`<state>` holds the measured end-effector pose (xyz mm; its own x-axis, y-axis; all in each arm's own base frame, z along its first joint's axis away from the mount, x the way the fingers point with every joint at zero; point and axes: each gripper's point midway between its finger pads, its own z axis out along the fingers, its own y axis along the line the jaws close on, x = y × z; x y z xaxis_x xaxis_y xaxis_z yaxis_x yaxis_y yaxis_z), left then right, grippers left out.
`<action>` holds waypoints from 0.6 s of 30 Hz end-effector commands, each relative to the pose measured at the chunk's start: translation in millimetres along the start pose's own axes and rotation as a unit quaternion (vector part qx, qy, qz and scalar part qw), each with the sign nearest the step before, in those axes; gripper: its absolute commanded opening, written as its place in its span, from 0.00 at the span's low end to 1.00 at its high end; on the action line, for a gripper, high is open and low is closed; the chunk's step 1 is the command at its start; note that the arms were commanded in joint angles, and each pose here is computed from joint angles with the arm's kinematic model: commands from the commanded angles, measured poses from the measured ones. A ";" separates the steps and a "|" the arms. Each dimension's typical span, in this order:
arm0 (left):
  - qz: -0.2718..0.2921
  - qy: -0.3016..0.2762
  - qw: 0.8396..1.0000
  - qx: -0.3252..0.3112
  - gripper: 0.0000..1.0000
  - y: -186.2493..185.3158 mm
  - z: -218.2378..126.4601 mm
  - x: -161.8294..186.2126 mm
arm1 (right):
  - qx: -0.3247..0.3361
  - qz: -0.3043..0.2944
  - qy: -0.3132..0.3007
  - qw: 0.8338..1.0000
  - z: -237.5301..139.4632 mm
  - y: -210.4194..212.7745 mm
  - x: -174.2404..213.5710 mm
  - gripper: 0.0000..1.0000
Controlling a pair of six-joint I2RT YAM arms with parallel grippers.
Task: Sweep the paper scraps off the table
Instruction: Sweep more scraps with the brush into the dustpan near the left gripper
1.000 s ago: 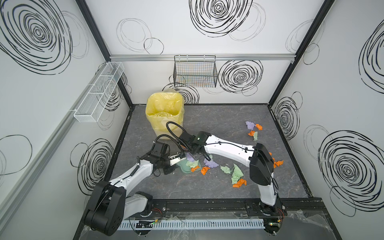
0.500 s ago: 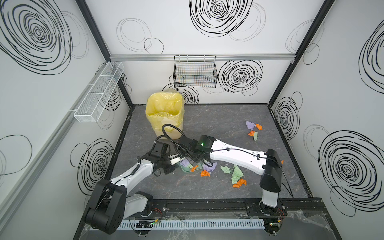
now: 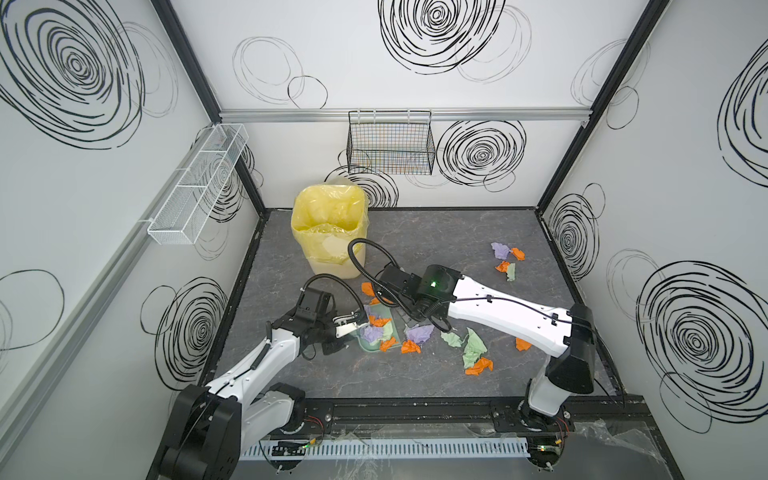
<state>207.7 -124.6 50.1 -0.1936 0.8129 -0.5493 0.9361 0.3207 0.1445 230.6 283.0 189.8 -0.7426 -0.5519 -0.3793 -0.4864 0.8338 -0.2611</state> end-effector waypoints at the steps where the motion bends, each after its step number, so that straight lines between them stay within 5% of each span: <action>1: 0.030 0.013 0.998 0.045 0.00 -28.2 -4.2 15.1 | 0.044 0.022 0.024 0.998 1.3 -31.5 23.0 0.00; 18: 0.049 0.024 0.996 0.068 0.00 -51.1 2.3 17.6 | 0.054 -0.002 0.099 0.994 34.3 -11.9 69.1 0.00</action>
<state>160.6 -125.7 35.8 -0.1129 0.8532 -0.5092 0.9777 0.1866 0.0958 209.0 238.2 144.9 -0.8111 -0.5350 -0.2365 -0.4476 0.8280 -0.3378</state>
